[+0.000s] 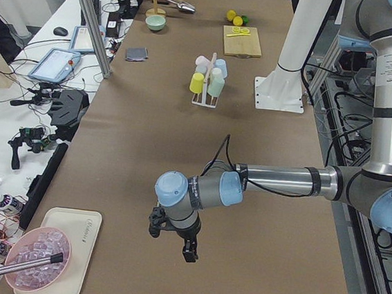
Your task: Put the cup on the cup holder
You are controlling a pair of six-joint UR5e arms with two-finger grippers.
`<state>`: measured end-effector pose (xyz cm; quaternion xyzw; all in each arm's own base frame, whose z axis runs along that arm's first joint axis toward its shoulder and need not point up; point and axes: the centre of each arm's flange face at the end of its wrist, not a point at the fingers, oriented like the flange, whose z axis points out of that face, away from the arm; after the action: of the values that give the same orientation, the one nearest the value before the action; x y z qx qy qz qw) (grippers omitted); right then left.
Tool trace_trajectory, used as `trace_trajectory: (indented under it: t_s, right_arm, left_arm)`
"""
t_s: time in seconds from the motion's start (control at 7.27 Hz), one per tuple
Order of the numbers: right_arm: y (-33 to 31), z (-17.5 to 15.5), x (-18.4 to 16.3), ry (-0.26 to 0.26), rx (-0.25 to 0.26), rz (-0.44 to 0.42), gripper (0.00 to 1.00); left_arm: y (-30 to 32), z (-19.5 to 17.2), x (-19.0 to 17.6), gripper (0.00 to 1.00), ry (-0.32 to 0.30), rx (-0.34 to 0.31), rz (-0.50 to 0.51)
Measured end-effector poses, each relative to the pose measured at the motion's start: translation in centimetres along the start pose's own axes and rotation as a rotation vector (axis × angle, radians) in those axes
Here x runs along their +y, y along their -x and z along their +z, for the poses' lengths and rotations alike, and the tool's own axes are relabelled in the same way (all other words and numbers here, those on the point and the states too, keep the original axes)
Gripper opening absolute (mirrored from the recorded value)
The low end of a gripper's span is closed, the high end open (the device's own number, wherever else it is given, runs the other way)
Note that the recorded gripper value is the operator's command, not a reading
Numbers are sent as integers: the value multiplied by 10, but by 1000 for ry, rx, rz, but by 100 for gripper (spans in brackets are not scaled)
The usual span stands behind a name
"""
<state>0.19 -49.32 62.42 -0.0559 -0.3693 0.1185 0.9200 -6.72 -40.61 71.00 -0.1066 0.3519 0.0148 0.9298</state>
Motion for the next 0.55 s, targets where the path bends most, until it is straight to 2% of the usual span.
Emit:
trace_trajectory:
  t_s: [0.14, 0.28, 0.55]
  right_arm:
    - [0, 0, 0, 1, 0, 1, 99]
    - [-1, 0, 0, 1, 0, 1, 99]
    - [0, 0, 0, -1, 1, -1, 99]
  left_arm:
    - [-5, -1, -1, 97, -18, 44, 11]
    - [-9, -7, -1, 97, -30, 29, 22]
    - [-24, -37, 9, 97, -4, -88, 16]
